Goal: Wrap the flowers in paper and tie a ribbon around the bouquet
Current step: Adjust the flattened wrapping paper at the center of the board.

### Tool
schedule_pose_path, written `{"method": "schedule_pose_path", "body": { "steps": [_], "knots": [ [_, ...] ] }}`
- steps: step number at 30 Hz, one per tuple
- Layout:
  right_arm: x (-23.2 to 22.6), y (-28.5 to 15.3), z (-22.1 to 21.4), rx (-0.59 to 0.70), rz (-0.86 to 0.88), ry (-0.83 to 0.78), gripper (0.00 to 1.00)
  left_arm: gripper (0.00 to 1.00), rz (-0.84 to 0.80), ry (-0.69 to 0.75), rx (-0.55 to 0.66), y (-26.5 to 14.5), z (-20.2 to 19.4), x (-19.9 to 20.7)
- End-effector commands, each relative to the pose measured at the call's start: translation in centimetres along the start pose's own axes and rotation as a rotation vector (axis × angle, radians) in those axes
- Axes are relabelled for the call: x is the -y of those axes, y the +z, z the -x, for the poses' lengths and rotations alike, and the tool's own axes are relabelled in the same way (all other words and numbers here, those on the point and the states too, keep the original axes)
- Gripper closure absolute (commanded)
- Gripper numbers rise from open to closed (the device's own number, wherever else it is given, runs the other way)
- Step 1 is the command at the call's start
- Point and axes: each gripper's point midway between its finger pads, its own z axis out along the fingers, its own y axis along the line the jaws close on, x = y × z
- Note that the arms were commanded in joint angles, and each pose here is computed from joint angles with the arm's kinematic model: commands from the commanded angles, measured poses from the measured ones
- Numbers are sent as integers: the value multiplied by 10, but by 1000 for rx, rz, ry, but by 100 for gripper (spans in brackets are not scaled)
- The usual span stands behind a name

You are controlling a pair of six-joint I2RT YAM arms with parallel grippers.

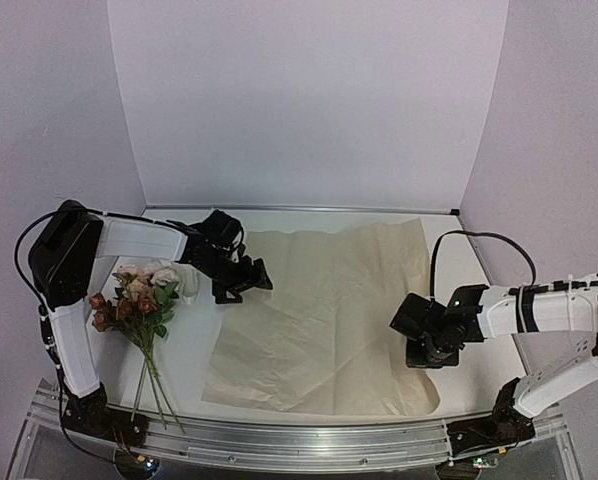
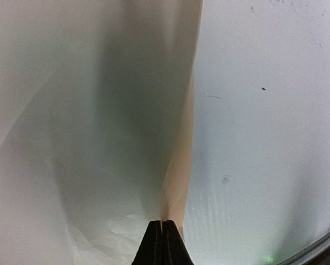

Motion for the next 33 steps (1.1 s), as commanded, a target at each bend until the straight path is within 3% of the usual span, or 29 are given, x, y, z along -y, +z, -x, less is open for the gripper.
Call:
{"method": "schedule_pose_path", "body": {
  "steps": [1, 6, 8, 12, 21, 27, 33],
  "knots": [
    [-22, 6, 8, 26, 49, 62, 99, 9, 73, -43, 80, -45, 3, -26],
    [-21, 0, 13, -4, 94, 10, 53, 10, 17, -54, 24, -44, -18, -22],
    [-13, 3, 10, -81, 114, 15, 37, 10, 76, -67, 27, -45, -22, -32],
    [-10, 11, 5, -259, 216, 39, 15, 12, 137, -46, 97, -50, -12, -45],
    [-14, 31, 20, -350, 331, 104, 9, 34, 158, 103, 89, -10, 15, -55],
    [-13, 43, 17, -372, 353, 145, 9, 42, 153, 132, 96, -2, 27, -54],
    [-8, 57, 2, -389, 337, 193, 18, 64, 117, 147, 68, 7, 30, -49]
  ]
}}
